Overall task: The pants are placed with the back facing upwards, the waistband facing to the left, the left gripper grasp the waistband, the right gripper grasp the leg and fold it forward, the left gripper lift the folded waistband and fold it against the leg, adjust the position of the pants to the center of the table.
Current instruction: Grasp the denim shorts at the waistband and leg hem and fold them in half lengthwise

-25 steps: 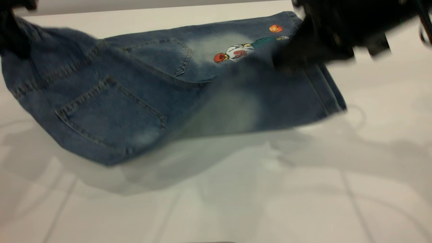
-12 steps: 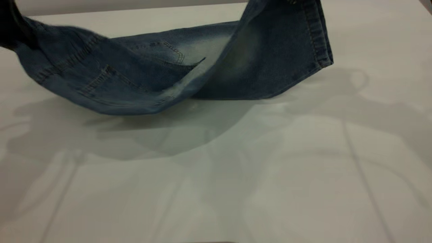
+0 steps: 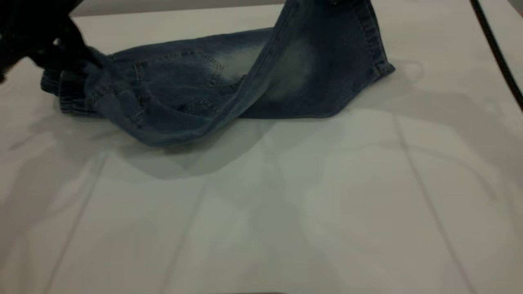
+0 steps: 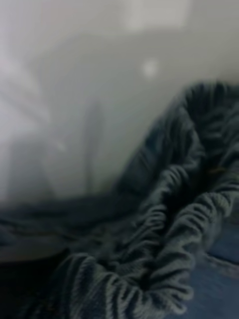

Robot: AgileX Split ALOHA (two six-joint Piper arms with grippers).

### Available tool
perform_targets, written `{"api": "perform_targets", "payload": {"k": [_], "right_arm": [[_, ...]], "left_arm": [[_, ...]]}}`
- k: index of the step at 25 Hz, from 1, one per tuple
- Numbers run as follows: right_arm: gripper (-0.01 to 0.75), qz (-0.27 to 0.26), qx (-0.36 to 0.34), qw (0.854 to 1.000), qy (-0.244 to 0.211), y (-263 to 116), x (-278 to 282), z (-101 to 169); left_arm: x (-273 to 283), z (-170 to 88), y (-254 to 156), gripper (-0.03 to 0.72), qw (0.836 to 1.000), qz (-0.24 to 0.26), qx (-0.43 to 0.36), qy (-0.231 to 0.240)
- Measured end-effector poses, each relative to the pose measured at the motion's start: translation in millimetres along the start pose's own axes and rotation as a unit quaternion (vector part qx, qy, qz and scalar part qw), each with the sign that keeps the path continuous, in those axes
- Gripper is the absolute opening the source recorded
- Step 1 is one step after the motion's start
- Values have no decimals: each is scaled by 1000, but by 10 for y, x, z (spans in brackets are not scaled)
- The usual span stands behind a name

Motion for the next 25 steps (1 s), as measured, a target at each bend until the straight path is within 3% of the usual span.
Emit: {"api": "perform_targets", "payload": {"k": [4, 12, 20, 25], "right_arm": [[24, 0, -14, 1000, 9, 122, -81, -54], [24, -25, -66, 997, 16, 505, -115, -350], [24, -12, -104, 994, 13, 532, -364, -597], [24, -17, -118, 993, -4, 515, -430, -724]], "left_arm": [[-137, -50, 60, 90, 997, -4, 80, -14], [-275, 140, 204, 83, 974, -28, 226, -13], [-273, 219, 379, 83, 964, -88, 252, -10], [-399, 314, 373, 83, 962, -95, 255, 6]]}}
Point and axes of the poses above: a point on each arm's last joint axis where the gripper is mounted, x pointing back along that axis away from the gripper, z along the wrist's bending axis when the last joint is at zero, y = z × x, the point moved 5 cm from there along -x, pointing out along that axis toward the gripper, and after that the axes turned 10 degrees about -x, right-handed, at the moved point
